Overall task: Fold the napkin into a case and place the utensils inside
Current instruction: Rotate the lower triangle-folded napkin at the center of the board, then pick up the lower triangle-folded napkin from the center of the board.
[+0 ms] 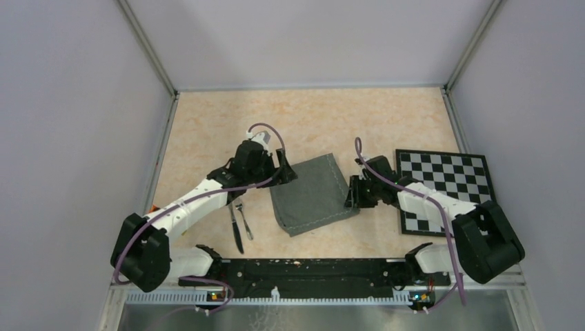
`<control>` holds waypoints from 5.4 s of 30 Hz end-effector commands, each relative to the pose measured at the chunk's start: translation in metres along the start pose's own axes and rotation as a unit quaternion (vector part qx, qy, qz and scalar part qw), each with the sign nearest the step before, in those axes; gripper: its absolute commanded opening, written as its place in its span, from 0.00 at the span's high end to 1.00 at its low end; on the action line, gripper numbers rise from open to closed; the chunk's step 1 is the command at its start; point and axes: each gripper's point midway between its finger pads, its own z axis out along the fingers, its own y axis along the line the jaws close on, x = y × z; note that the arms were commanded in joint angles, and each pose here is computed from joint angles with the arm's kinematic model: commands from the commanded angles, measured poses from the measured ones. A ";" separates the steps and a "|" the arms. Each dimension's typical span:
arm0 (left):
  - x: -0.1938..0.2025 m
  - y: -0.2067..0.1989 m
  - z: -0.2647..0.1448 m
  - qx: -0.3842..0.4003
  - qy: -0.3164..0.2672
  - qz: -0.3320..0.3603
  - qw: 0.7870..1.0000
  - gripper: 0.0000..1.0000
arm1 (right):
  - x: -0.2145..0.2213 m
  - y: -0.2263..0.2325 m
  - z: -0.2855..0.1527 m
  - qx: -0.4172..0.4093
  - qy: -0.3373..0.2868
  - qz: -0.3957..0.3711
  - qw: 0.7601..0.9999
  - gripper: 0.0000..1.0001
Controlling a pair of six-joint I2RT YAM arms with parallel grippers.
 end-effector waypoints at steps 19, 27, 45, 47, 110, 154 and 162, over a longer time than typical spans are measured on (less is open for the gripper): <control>0.020 0.105 0.038 -0.096 0.047 -0.113 0.988 0.21 | -0.012 -0.013 0.007 0.052 -0.036 -0.017 0.998 0.52; 0.031 0.115 0.054 -0.100 0.066 -0.115 0.986 0.30 | 0.001 -0.010 0.014 0.034 -0.019 -0.002 0.999 0.55; -0.031 0.057 0.131 0.007 0.103 -0.027 0.994 0.28 | 0.048 0.106 0.015 -0.157 0.016 -0.044 0.987 0.55; -0.045 0.059 0.123 -0.020 0.086 -0.003 0.996 0.23 | 0.033 0.102 0.007 -0.134 -0.002 -0.060 0.989 0.52; 0.029 0.143 0.061 -0.191 0.119 0.009 0.974 0.44 | 0.005 0.033 0.038 -0.068 -0.024 0.034 0.997 0.60; -0.052 0.112 -0.040 -0.023 -0.042 -0.103 0.994 0.12 | 0.085 0.194 0.045 0.021 0.058 -0.368 0.928 0.44; -0.050 0.112 -0.039 -0.017 -0.041 -0.098 0.994 0.12 | 0.095 0.174 0.065 0.057 0.078 -0.371 0.924 0.45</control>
